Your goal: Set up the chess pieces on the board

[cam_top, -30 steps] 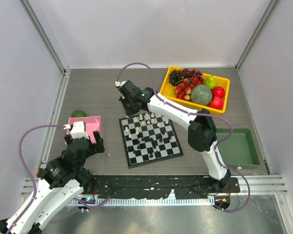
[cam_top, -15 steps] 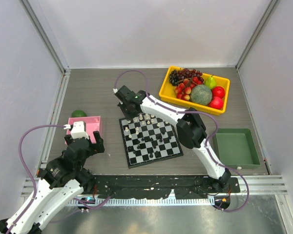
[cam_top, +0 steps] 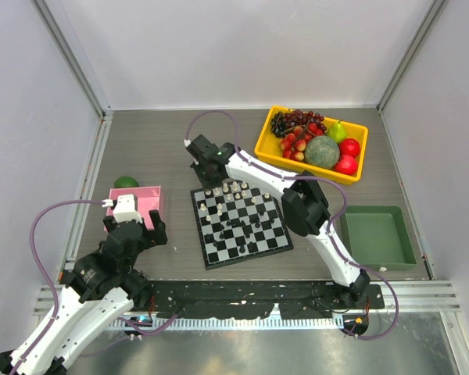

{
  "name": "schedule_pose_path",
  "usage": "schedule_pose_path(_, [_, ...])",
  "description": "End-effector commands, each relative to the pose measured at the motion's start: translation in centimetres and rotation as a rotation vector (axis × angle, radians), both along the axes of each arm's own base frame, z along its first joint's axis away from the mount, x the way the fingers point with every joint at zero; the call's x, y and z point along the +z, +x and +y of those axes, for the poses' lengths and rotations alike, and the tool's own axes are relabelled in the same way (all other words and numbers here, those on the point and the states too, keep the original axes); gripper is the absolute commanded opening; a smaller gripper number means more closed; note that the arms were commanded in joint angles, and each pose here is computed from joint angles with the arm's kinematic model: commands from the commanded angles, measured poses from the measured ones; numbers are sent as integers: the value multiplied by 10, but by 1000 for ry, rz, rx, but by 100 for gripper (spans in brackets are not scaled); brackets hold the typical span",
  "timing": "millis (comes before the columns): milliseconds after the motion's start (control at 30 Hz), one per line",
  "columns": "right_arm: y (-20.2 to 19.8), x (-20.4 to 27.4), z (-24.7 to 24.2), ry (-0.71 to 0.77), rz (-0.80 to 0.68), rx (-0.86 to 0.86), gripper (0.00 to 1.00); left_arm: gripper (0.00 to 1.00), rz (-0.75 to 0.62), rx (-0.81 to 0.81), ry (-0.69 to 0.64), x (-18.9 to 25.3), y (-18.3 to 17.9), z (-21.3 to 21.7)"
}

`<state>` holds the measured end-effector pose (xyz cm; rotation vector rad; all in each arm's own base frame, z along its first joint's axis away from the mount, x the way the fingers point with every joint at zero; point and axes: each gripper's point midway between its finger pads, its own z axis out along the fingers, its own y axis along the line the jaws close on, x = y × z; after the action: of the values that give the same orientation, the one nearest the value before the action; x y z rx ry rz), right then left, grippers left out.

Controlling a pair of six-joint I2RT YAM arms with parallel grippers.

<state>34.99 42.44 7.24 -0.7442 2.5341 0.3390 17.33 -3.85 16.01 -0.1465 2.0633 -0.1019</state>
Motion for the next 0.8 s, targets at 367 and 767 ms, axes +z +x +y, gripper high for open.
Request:
schedule_pose_path(367, [4,16,10,52,-14,9,24,99,-36,15,-25,8,6,-2])
schedule_pose_path(767, [0,81,13,139,-95,35,34,99,-38,15,-26,8,6,-2])
